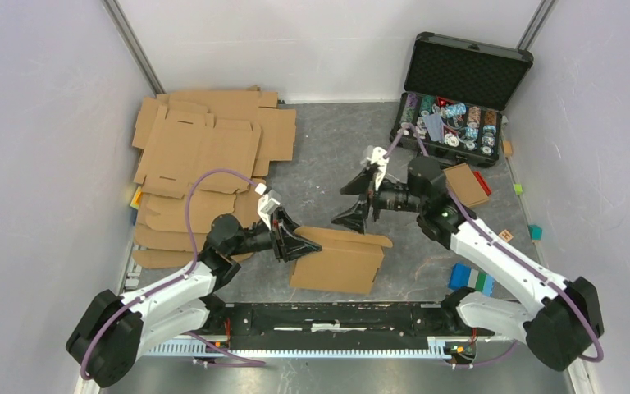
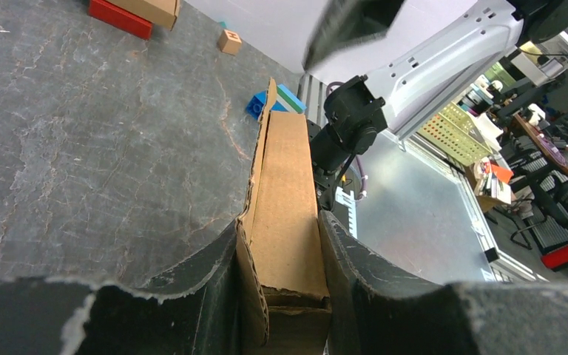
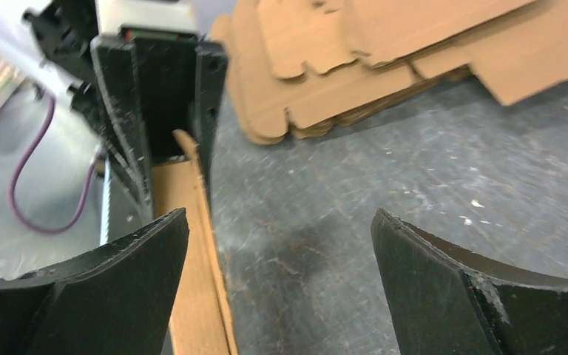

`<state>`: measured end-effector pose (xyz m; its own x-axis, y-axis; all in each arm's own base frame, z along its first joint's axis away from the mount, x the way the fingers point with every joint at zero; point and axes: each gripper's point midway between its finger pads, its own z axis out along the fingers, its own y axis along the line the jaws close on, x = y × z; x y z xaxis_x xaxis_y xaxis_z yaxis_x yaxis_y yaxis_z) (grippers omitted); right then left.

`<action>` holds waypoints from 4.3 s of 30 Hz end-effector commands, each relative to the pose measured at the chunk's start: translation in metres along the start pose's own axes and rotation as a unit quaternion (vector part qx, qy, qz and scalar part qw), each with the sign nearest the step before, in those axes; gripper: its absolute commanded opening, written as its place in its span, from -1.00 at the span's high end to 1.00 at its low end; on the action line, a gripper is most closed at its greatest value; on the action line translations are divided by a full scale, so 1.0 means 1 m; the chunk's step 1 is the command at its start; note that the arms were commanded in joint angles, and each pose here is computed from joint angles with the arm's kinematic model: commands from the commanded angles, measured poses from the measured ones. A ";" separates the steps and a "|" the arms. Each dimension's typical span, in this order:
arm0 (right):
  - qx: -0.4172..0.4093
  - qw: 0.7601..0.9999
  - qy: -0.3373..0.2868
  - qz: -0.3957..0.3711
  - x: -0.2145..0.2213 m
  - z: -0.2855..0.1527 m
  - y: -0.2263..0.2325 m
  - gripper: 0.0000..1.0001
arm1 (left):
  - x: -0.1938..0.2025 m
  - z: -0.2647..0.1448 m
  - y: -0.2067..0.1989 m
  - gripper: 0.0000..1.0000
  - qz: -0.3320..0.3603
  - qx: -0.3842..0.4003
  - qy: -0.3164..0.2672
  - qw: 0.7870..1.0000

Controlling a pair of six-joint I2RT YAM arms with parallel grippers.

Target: Fold the paper box

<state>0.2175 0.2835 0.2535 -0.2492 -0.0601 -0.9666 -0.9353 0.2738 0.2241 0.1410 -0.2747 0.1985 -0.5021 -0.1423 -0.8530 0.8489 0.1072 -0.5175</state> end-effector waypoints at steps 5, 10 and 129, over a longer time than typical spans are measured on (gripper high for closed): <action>-0.126 0.980 0.101 -0.116 0.033 0.008 0.051 -0.96 | -0.015 -0.001 -0.009 0.52 0.041 0.012 -0.027 0.999; -0.139 0.972 0.143 -0.122 0.050 0.010 0.058 -0.90 | -0.017 -0.002 -0.013 0.51 0.048 0.019 -0.033 0.998; 0.034 0.937 0.302 -0.175 0.078 0.056 -0.119 0.22 | -0.094 -0.017 0.184 0.45 0.018 -0.346 -0.063 0.936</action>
<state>0.3166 0.2964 0.1353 -0.0443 -0.6827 -0.7294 -0.9800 0.1714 -0.1009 0.3387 -0.2221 0.1495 -0.5117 -0.2540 -0.8208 0.4718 0.7153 -0.5155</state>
